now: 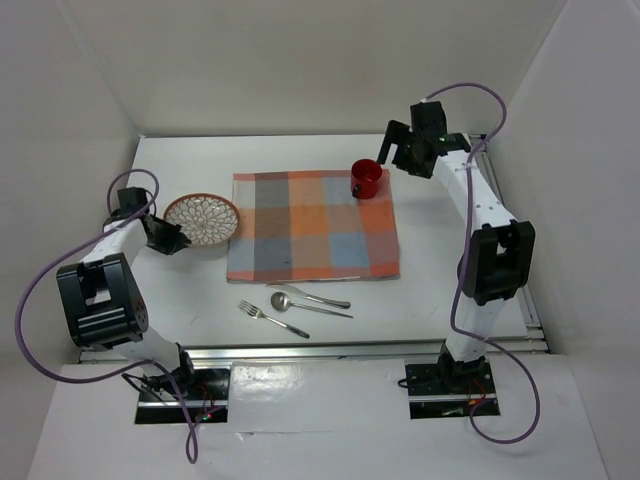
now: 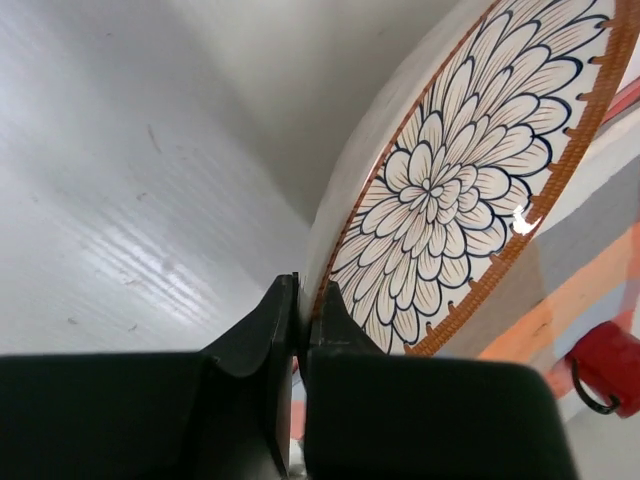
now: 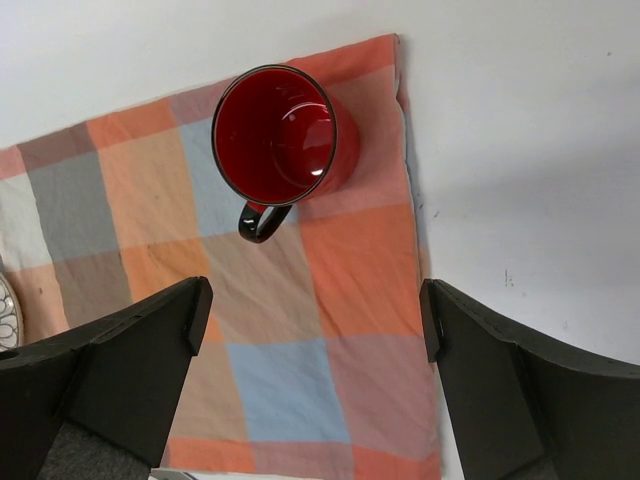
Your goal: Set the dinner table for one person
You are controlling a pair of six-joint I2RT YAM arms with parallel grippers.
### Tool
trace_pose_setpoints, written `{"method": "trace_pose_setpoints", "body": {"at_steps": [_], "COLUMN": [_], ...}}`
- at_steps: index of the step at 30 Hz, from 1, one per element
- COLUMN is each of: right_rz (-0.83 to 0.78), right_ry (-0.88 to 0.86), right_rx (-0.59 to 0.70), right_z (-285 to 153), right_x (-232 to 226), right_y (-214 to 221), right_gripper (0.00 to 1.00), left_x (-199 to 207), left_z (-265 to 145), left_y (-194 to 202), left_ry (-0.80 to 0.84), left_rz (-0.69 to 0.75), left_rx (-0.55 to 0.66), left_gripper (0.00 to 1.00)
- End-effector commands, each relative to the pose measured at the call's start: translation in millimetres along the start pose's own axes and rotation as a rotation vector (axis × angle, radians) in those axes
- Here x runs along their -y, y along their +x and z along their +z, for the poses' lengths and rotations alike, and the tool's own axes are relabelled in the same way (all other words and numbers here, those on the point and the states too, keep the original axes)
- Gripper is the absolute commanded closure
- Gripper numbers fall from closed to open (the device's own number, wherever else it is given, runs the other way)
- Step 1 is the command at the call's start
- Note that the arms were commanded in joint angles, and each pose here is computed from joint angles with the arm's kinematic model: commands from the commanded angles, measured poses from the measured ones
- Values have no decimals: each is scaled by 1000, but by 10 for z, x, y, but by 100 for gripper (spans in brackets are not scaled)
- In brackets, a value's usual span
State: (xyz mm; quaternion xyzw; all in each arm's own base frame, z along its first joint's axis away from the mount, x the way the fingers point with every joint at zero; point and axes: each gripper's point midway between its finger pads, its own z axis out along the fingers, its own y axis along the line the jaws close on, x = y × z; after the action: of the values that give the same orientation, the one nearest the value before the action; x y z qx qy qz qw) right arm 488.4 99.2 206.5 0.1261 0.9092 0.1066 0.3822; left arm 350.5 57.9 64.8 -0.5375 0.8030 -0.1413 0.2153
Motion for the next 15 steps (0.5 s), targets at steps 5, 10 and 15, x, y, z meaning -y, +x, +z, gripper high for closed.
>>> {"method": "trace_pose_setpoints", "body": {"at_steps": [5,10,15], "right_rz": [4,-6,-6], "right_ry": [-14,1,7], "right_rx": [78,46,33], "right_z": [-276,-257,-326], "right_x": [7,80,131], "right_y": [-220,-68,41], "right_gripper": [2,2,2], "left_x": [396,1061,1631], "left_z": [-659,-1086,-1053], "left_y": [-213,-1,787], "left_ry": [76,286,449], "left_rz": [174,372,591], "left_rx": [159,185,7], "left_gripper": [100,100,100]}}
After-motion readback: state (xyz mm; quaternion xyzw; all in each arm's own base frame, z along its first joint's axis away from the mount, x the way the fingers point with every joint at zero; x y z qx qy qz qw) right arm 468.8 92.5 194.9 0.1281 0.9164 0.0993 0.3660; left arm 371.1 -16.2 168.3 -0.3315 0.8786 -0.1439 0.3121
